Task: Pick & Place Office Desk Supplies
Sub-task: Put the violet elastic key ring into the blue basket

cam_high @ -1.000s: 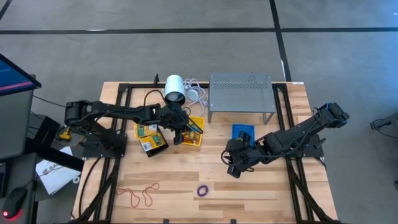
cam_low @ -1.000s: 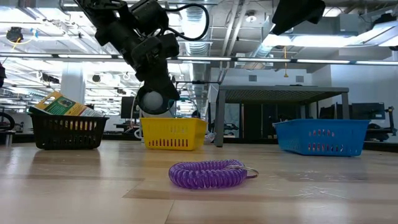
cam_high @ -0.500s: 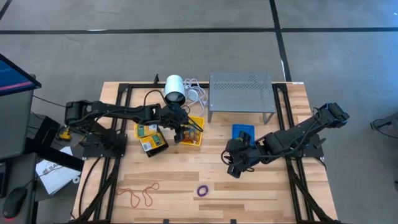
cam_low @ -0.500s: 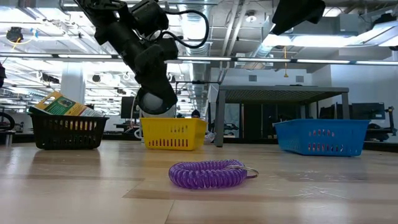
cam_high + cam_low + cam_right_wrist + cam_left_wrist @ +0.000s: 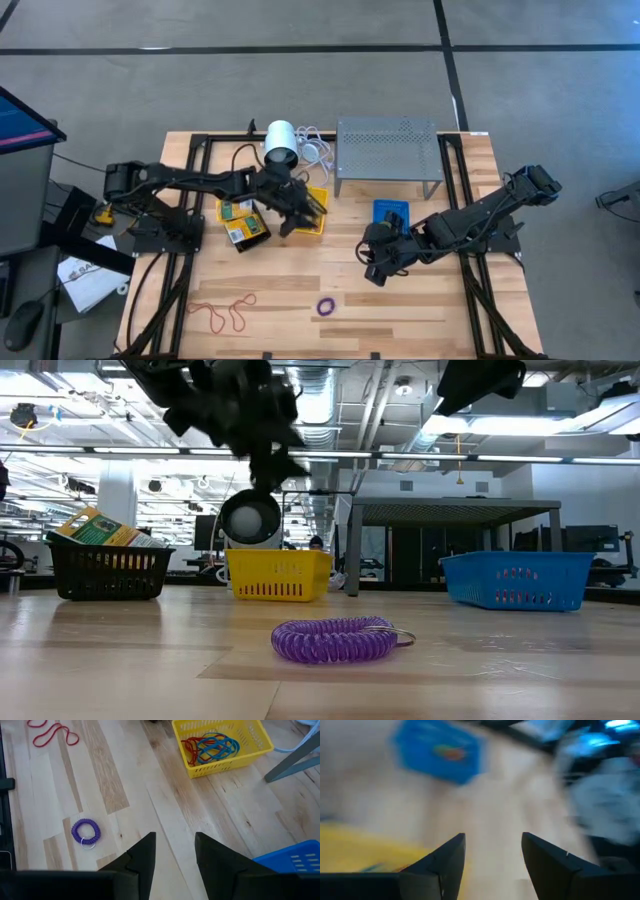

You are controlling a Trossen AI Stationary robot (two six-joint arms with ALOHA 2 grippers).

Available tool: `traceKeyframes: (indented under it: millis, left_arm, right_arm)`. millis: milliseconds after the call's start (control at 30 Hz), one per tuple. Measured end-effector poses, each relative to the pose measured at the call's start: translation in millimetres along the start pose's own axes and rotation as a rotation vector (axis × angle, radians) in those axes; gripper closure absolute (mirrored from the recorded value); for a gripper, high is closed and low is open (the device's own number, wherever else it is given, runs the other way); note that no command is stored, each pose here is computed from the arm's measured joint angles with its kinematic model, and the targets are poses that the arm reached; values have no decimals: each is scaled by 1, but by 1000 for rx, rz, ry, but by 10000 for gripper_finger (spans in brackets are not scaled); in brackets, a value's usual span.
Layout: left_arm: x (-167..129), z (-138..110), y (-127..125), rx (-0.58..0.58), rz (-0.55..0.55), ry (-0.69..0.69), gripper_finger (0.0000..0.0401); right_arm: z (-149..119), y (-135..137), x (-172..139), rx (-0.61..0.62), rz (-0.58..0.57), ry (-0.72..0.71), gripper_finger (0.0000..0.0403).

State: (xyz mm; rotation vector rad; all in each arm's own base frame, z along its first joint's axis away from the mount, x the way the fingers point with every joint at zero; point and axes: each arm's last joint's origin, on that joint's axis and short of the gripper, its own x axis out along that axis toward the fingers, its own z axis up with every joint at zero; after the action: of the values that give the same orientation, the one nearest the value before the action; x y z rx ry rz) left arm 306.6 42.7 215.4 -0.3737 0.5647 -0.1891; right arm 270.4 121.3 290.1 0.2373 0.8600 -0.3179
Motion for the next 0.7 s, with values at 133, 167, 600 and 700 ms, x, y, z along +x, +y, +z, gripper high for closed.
traceKeyframes:
  millis: [133,167,600,700]
  left_arm:
    - [3,2,-25,32,-226,3,217]
    - [4,2,-32,59,-258,3,218]
    - [21,-37,-115,359,-162,98,246]
    - [17,-36,-120,380,-131,78,249]
  right_arm:
    - [2,-1,1,16,4,-4,270]
    - [2,-1,1,19,5,-2,270]
    - [7,8,0,4,150,-5,271]
    - [10,14,3,-7,200,-24,271]
